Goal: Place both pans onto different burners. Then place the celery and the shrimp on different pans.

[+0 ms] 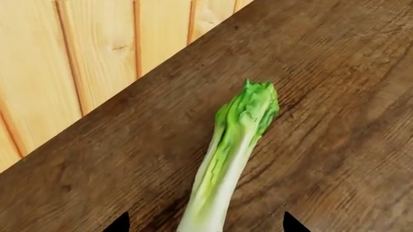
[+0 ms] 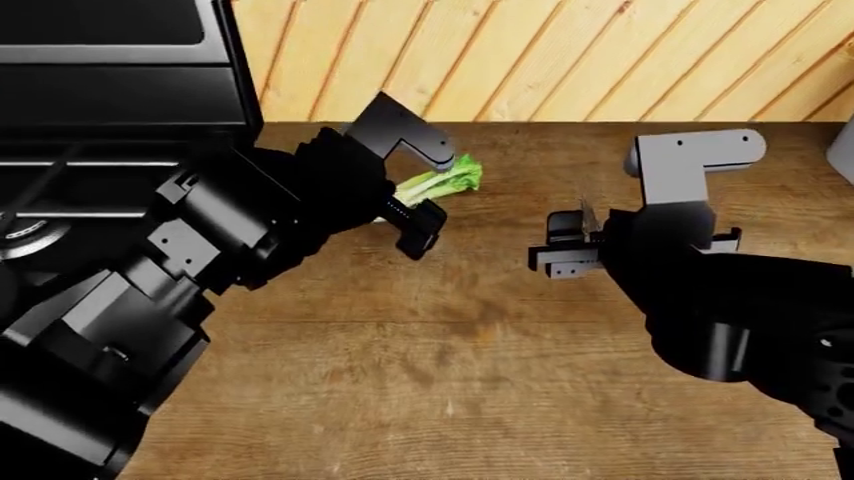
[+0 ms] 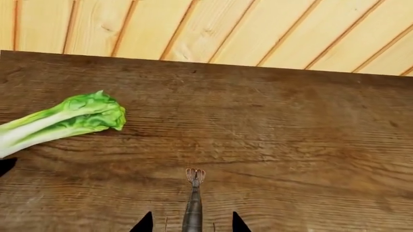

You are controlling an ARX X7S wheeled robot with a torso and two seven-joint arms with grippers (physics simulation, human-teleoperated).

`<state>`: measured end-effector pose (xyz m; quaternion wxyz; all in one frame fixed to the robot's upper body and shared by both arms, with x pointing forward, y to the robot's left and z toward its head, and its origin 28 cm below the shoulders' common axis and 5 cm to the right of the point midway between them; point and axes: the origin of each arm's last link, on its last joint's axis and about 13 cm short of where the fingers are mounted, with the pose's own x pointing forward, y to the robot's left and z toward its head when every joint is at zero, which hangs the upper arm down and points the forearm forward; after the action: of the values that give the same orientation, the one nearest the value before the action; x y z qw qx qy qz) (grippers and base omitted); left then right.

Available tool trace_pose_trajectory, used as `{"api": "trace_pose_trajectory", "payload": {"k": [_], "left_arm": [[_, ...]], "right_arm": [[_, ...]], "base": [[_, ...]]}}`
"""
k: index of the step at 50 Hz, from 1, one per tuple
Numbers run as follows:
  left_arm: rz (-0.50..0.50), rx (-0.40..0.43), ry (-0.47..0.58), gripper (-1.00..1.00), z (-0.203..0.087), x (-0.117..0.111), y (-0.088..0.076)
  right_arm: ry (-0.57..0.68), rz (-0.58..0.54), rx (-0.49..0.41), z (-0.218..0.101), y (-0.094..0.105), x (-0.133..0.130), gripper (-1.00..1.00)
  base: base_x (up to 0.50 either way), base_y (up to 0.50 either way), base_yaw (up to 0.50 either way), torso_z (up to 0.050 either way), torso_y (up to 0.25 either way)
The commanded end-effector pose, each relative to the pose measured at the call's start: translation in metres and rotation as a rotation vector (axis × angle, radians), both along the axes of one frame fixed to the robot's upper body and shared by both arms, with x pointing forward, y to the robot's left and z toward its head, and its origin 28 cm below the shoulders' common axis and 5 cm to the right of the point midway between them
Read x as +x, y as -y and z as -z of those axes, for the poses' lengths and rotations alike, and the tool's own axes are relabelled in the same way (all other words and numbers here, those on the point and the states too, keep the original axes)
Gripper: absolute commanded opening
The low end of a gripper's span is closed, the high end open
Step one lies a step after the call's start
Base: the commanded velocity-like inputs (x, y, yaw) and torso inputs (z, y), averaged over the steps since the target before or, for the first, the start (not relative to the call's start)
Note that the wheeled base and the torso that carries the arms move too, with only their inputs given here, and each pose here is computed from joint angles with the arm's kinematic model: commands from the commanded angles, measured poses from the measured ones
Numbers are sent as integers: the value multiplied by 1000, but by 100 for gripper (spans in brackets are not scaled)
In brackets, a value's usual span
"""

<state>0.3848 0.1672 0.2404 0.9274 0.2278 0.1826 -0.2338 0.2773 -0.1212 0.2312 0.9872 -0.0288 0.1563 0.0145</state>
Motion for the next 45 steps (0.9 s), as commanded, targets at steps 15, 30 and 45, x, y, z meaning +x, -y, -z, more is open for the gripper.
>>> {"api": "trace_pose_trajectory", "payload": {"k": [15, 30, 45], "left_arm": [[-18, 17, 13, 100, 3, 1, -2], [-26, 6, 21, 100, 4, 3, -3], [-49, 4, 59, -100, 4, 3, -4]], "right_arm": [[1, -8, -10, 1, -1, 0, -100], [-2, -11, -8, 3, -1, 1, -100], [-1, -12, -8, 2, -1, 1, -100]], "base": [[0, 0, 0, 0, -30], [0, 0, 0, 0, -58], [0, 0, 0, 0, 0]]}}
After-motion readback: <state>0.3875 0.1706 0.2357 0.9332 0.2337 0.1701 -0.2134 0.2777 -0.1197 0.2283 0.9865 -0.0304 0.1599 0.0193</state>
